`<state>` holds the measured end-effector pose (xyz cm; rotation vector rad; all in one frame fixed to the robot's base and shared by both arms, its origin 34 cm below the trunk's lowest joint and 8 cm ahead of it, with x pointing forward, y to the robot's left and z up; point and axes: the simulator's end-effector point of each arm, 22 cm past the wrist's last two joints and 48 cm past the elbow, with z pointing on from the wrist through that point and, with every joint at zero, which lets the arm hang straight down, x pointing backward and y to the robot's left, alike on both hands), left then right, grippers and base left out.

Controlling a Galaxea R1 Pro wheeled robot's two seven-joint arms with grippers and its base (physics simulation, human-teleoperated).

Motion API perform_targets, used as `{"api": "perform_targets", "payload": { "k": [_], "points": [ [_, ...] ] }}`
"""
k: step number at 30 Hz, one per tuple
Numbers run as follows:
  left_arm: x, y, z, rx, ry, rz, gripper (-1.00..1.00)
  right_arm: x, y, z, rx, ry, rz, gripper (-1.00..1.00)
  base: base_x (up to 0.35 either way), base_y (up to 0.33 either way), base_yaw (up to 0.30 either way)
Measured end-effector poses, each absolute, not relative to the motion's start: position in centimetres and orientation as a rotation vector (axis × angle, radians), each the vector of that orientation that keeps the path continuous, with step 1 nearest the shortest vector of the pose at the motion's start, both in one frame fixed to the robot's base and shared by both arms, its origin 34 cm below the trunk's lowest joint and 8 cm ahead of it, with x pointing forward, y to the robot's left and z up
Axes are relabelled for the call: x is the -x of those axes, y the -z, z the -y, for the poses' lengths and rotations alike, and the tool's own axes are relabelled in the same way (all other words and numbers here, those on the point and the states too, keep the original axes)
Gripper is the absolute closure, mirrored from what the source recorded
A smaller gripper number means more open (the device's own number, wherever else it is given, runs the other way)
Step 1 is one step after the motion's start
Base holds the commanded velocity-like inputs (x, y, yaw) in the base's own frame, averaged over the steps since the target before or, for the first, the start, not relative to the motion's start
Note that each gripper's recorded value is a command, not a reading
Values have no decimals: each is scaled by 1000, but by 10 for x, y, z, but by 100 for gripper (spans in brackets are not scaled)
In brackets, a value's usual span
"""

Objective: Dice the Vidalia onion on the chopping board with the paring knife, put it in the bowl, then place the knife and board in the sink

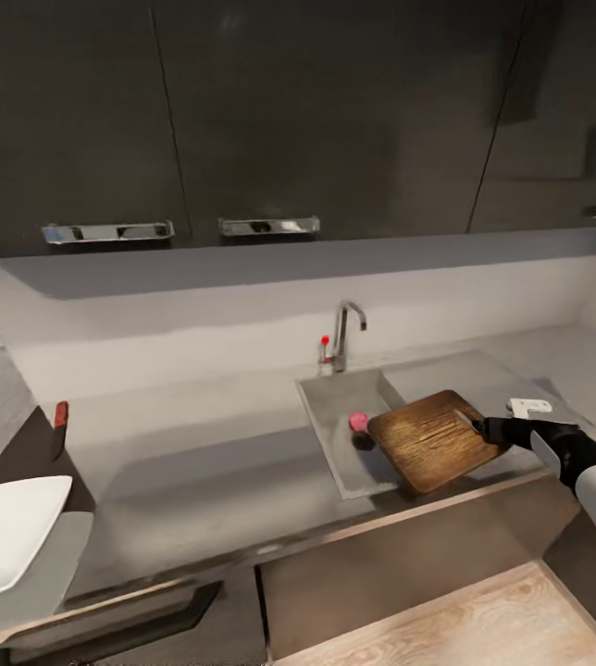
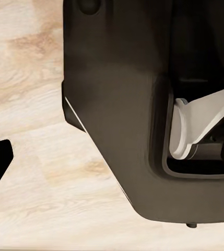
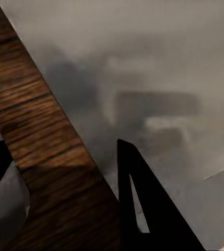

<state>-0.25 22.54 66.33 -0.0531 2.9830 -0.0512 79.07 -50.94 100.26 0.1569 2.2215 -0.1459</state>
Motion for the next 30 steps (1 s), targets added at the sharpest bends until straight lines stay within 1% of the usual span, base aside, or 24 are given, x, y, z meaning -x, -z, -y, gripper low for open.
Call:
{"api": "perform_targets", "payload": {
  "k": [7, 11, 26, 30],
  "points": [
    [4, -664, -225, 52, 51, -2987, -100, -791, -1001, 510, -157, 147, -2224, 100, -6, 291, 226],
    [5, -664, -225, 53, 53, -2989, -100, -791, -1000, 511, -160, 148, -2225, 100, -99, 288, 173],
    [5, -664, -224, 52, 54, -2989, -100, -790, -999, 511, -159, 154, -2227, 100, -142, 281, 11],
    [4, -664, -224, 52, 54, -2989, -100, -790, -999, 511, -160, 155, -2226, 100, -48, 293, 0]
  ]
}}
